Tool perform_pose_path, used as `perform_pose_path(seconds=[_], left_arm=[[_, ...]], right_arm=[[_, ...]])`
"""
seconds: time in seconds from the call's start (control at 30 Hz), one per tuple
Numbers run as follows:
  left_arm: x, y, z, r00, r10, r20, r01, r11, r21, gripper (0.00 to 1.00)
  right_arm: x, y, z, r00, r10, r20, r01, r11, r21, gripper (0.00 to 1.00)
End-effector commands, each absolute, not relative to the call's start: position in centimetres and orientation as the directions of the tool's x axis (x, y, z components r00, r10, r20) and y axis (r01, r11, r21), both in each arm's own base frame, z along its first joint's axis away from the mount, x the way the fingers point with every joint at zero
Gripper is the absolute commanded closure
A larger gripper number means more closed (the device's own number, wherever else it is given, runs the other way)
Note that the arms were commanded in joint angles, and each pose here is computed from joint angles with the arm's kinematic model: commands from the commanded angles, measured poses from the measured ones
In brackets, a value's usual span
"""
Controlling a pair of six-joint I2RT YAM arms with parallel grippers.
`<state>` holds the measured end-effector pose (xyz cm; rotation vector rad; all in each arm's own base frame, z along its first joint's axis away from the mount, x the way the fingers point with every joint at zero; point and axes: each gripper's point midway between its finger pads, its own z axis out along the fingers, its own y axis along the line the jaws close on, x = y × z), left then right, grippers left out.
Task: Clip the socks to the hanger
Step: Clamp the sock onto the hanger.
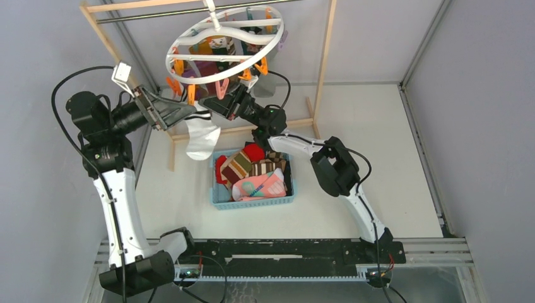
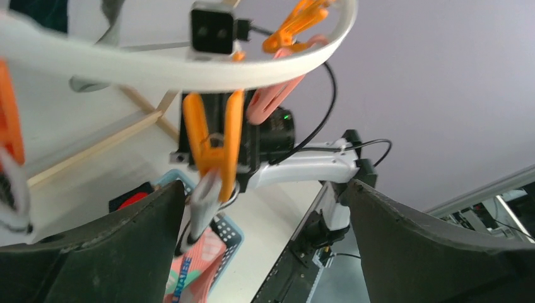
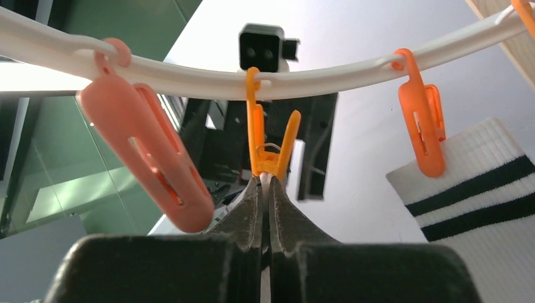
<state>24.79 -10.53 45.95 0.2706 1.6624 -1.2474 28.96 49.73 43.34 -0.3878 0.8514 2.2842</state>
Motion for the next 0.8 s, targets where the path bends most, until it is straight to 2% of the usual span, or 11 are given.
perform_pose_path(seconds=[0.0,0.23,0.43,0.5,0.6,0.77], left_arm=[[24.3,-9.5,42.3,-0.484,-0.322,-0.813,0.645,0.496,-0.581,0.0],[24.6,-8.6,39.5,-0.483,-0.281,-0.829,0.609,0.573,-0.549,0.0],[24.9,-8.3,38.8,-0.478,-0.275,-0.834,0.596,0.596,-0.538,0.03],[24.9,-8.2,38.7,-0.478,-0.275,-0.834,0.595,0.598,-0.538,0.05],[24.7,-8.3,38.9,-0.475,-0.271,-0.837,0.599,0.598,-0.533,0.09],[24.3,-8.6,39.9,-0.468,-0.272,-0.841,0.609,0.59,-0.53,0.16]], right_arm=[[26.9,46.6,49.0,-0.679,0.542,-0.495,-0.728,-0.587,0.355,0.9],[27.4,45.7,49.0,-0.636,0.562,-0.529,-0.769,-0.522,0.37,0.41],[27.5,44.4,47.5,-0.572,0.58,-0.579,-0.82,-0.42,0.39,0.15],[27.6,44.3,46.5,-0.545,0.582,-0.603,-0.838,-0.369,0.401,0.11],[27.3,44.4,44.9,-0.508,0.572,-0.644,-0.86,-0.298,0.414,0.1],[27.1,44.2,44.1,-0.413,0.592,-0.692,-0.905,-0.177,0.388,0.16]])
